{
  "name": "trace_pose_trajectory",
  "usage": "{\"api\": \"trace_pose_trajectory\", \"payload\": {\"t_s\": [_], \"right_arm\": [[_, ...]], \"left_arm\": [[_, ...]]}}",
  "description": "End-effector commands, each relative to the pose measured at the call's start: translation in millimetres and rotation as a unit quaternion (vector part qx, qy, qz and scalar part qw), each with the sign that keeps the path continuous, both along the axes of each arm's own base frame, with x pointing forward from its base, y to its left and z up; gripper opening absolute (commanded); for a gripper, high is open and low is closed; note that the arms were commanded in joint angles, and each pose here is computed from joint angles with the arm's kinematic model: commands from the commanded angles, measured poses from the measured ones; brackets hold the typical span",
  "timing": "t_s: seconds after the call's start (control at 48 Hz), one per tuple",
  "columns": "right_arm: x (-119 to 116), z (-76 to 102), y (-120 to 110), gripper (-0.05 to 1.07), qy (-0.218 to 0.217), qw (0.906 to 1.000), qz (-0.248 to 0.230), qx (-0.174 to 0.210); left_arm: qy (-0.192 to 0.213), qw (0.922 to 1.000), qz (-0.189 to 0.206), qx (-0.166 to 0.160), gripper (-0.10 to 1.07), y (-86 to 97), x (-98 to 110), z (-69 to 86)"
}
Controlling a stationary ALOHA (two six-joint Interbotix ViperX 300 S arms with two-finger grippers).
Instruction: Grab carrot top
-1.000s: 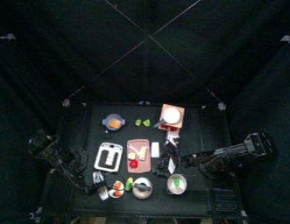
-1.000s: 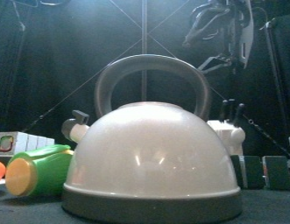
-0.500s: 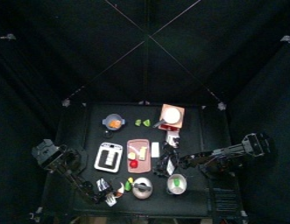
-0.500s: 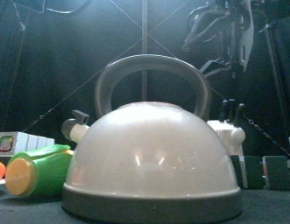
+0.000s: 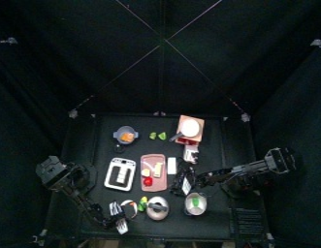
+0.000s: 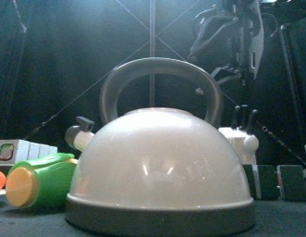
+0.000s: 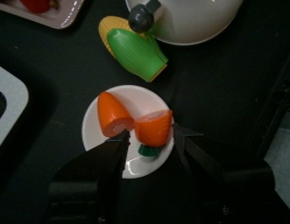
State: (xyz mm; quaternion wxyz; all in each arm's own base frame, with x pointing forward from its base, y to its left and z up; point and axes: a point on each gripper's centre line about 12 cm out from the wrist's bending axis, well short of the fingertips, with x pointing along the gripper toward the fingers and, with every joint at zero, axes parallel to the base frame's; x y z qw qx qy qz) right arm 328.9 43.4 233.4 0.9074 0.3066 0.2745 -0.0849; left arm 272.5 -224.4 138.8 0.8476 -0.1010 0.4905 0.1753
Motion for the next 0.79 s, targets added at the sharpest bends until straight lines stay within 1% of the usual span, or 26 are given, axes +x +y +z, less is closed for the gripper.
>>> {"api": "trace_pose_trajectory", "payload": {"t_s": [0.0,0.104,0.25,0.312,0.417,0.562,0.646,0.771], "right_arm": [[5,12.6,2,0.96,-0.018,0.9998,0.005,0.001],[6,10.0,1,0.96,-0.014,0.9999,0.002,0.001],[7,7.5,1,0.96,-0.011,0.9999,0.001,0.002],[8,7.6,2,0.96,-0.011,0.9999,0.002,0.002],[9,6.6,1,0.96,-0.009,1.0000,0.001,0.001],[10,4.5,2,0.96,-0.006,1.0000,0.001,0.001],[11,2.4,2,0.96,-0.003,1.0000,0.001,0.000],[11,0.3,2,0.96,0.000,1.0000,0.002,0.000]], "left_arm": [[-0.006,0.9999,-0.014,-0.001,0.82,-3.9,-3,1.5],[0.000,0.9997,-0.020,0.014,0.82,-0.2,-6,-6.6],[0.005,0.9993,-0.024,0.028,0.82,2.5,-7,-15.1],[0.003,0.9991,-0.028,0.030,0.82,1.5,-5,-16.7],[-0.003,0.9990,-0.036,0.025,0.82,-1.3,-2,-15.8],[-0.004,0.9988,-0.044,0.021,0.82,-1.7,0,-20.4],[-0.007,0.9986,-0.047,0.025,0.82,-0.7,5,-23.4],[-0.014,0.9979,-0.055,0.032,0.82,-0.1,8,-24.0]]}}
